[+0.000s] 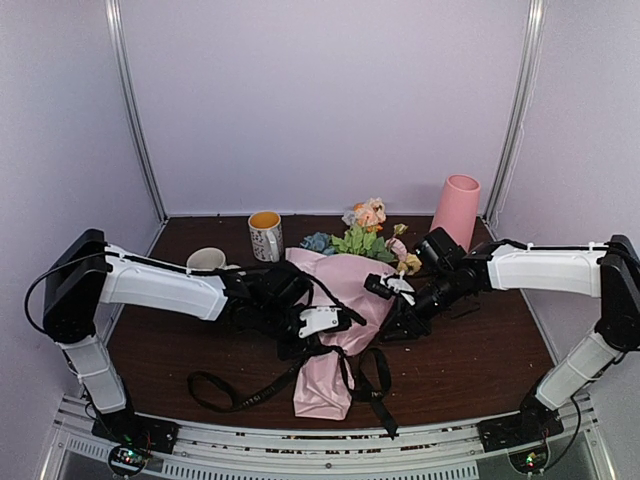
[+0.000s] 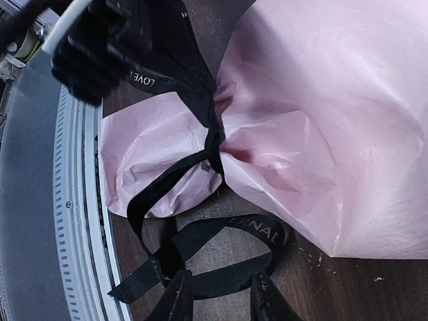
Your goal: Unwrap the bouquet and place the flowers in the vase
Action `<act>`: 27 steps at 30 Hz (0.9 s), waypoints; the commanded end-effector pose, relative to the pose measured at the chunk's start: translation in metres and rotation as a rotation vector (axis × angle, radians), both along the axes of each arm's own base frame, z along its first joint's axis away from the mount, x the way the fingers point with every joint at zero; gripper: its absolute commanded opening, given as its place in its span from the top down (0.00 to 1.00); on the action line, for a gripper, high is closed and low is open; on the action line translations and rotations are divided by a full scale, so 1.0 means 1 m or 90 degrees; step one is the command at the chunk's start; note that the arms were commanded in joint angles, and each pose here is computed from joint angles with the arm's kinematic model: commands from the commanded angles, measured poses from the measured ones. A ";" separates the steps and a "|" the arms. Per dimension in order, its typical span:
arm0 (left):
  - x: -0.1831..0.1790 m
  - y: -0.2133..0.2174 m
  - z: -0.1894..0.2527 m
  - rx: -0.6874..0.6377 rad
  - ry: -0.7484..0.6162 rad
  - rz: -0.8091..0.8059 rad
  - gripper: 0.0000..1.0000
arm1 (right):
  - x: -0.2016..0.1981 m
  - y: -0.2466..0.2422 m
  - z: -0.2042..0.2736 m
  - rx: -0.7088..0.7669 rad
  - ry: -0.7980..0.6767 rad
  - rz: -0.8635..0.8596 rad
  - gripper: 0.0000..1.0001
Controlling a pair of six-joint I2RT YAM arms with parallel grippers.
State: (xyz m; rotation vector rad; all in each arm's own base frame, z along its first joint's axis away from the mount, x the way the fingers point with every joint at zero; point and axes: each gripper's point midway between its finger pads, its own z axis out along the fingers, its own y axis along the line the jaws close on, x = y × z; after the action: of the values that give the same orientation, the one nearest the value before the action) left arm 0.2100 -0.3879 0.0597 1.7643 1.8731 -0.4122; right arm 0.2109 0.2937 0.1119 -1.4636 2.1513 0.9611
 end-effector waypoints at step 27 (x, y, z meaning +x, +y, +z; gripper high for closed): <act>0.007 0.082 0.042 -0.216 -0.056 0.325 1.00 | -0.022 0.087 -0.026 -0.068 0.021 0.079 0.64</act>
State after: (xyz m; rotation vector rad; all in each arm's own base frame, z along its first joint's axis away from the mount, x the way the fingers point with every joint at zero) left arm 0.2106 -0.3007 0.0795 1.1410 2.0286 -0.3474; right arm 0.1783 0.3684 0.0885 -1.7004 2.1454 0.9609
